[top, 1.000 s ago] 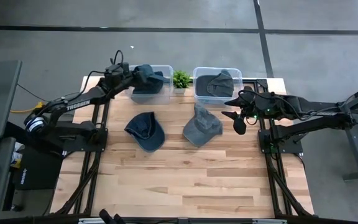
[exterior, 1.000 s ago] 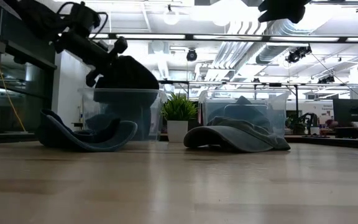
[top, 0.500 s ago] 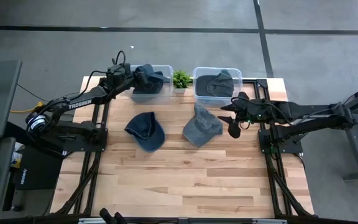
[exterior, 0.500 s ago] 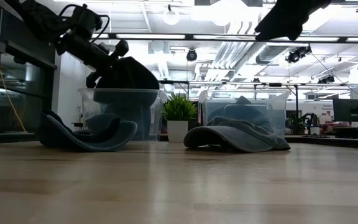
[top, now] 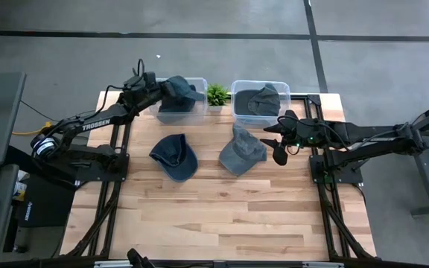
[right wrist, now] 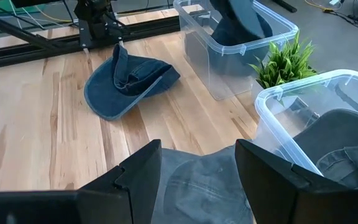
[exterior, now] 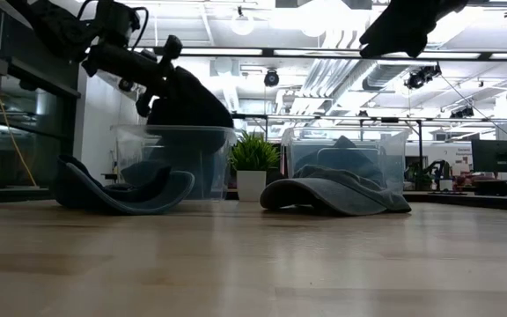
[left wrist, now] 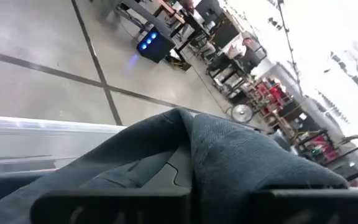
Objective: Pick & Place hat
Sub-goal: Put the bottom blue cap into the left transparent bin
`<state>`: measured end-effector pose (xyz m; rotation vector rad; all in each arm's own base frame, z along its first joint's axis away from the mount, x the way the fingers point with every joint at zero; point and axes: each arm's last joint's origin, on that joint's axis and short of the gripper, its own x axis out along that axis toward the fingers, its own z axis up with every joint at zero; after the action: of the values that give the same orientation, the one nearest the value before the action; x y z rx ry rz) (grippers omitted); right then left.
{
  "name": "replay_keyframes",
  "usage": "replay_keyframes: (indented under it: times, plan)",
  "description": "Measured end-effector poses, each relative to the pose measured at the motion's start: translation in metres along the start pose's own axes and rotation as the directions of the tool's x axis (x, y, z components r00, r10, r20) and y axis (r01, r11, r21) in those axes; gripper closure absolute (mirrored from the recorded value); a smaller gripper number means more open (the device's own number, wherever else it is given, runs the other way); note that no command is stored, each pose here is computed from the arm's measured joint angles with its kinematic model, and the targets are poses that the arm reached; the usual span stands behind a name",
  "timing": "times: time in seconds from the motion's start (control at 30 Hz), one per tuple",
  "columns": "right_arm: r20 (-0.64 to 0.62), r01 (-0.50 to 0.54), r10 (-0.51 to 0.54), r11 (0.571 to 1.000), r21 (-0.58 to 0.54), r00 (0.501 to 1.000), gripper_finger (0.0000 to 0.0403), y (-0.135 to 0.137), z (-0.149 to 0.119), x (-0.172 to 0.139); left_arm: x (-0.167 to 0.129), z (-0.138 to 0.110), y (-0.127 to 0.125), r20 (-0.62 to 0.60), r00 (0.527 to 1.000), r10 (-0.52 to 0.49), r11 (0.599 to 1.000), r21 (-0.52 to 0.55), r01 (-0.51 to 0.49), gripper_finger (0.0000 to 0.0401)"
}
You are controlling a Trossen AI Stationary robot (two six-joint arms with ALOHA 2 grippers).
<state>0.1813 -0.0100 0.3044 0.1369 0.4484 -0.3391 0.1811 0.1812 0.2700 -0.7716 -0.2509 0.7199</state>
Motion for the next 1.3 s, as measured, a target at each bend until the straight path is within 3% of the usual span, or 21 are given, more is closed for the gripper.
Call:
replay_keyframes:
  times: [0.23,0.37,0.47,0.6,0.7,0.8,0.97,1.07,1.3]
  plan:
    - [0.0,0.0,0.0,1.0,0.01,1.0,0.0203,0.0,0.0,0.0,0.0,0.004,-0.005,0.026,0.998,-0.065,0.988,-0.136,0.068,0.0399]
    - [0.001,0.0,0.0,1.0,0.019,1.0,0.0203,0.0,0.0,0.0,-0.001,0.008,-0.009,0.058,0.991,-0.118,0.945,-0.301,0.13,0.04]
    - [0.013,0.009,-0.009,0.999,0.031,1.0,0.0203,0.0,0.001,0.0,-0.001,0.01,-0.011,0.078,0.988,-0.134,0.926,-0.346,0.152,0.04]
    - [0.1,0.028,-0.029,1.0,0.006,0.995,0.0203,0.003,0.01,0.009,-0.001,0.007,-0.008,0.064,0.994,-0.088,0.921,-0.376,0.106,0.04]
    - [0.206,0.055,-0.034,0.994,-0.098,0.978,0.0203,0.01,0.022,0.024,-0.001,0.008,-0.008,0.084,0.993,-0.087,0.913,-0.392,0.113,0.0401]
    - [0.276,0.136,-0.068,0.962,-0.238,0.959,0.0203,0.016,0.028,0.048,-0.001,0.01,-0.01,0.103,0.989,-0.104,0.909,-0.394,0.136,0.0401]
    - [0.38,0.318,-0.161,0.862,-0.396,0.911,0.0203,0.018,0.03,0.096,-0.001,0.01,-0.01,0.099,0.989,-0.11,0.912,-0.385,0.14,0.0401]
    - [0.462,0.393,-0.177,0.814,-0.427,0.869,0.0203,0.013,0.031,0.123,-0.001,0.01,-0.011,0.092,0.988,-0.121,0.916,-0.373,0.147,0.0401]
    - [0.546,0.495,-0.229,0.767,-0.408,0.806,0.0203,-0.014,0.016,0.174,-0.002,0.011,-0.013,0.092,0.983,-0.157,0.914,-0.363,0.18,0.0401]
